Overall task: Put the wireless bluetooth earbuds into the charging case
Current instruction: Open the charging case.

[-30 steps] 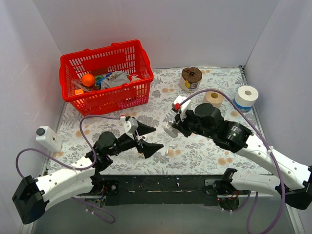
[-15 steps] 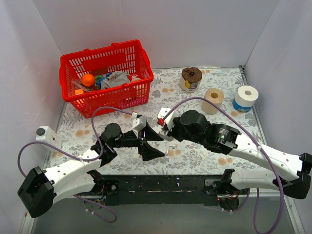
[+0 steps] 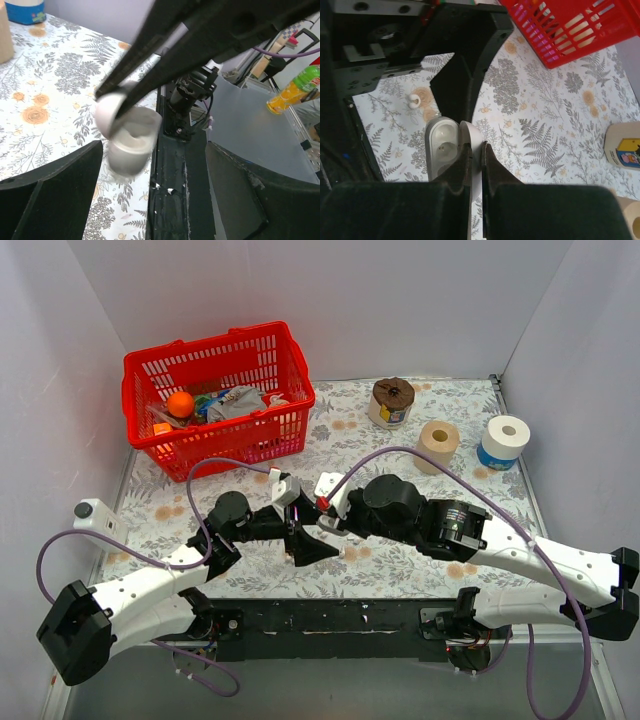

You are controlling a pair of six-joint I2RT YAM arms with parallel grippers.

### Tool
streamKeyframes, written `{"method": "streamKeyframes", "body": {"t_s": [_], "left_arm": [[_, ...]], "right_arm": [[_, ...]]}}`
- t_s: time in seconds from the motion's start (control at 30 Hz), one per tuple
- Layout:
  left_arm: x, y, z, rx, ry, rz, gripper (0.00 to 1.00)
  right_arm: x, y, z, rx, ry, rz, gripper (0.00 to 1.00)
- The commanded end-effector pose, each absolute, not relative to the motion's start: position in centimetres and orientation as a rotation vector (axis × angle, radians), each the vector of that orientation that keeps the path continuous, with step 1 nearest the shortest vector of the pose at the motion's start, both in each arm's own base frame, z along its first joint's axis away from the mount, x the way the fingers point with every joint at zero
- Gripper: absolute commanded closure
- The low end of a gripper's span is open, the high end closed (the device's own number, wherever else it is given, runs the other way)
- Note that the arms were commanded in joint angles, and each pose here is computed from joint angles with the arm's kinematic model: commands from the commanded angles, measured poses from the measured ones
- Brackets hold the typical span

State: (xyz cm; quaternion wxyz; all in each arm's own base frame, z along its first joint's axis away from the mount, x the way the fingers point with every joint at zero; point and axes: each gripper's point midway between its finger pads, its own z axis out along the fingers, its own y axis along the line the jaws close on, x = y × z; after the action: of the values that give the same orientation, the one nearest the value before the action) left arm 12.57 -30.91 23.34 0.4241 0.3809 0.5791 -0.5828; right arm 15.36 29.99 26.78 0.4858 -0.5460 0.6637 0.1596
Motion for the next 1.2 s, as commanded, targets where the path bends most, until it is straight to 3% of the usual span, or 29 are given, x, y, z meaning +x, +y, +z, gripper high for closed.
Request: {"method": "streamKeyframes", "body": {"t_s": [0.0,0.2,0.57,0.8,1.17], "left_arm": [[14.2,-30.6,25.8,0.903,1.356,-1.356,0.15],[13.9,-30.7,25.5,0.933,1.349,-1.361,0.18],[13.2,-30.7,25.3,0.964,1.33,-1.389,0.42],[13.0,-30.5,24.7,0.96,1.34,-1.39,0.29],[12.6,-30.3,23.8,0.986,1.352,-1.387,0.3]], "right_arm": [[14.1,31.8,30.4,-1.28,1.535,0.529,0.99],[13.7,32.1,30.3,-1.285,1.545,0.561,0.99],[13.4,32.6,30.4,-1.285,1.548,0.588,0.99],[13.1,32.7,30.9,-1.279,1.539,0.616,0.99],[12.9,32.9,31.1,-1.282,1.54,0.637,0.99]]}}
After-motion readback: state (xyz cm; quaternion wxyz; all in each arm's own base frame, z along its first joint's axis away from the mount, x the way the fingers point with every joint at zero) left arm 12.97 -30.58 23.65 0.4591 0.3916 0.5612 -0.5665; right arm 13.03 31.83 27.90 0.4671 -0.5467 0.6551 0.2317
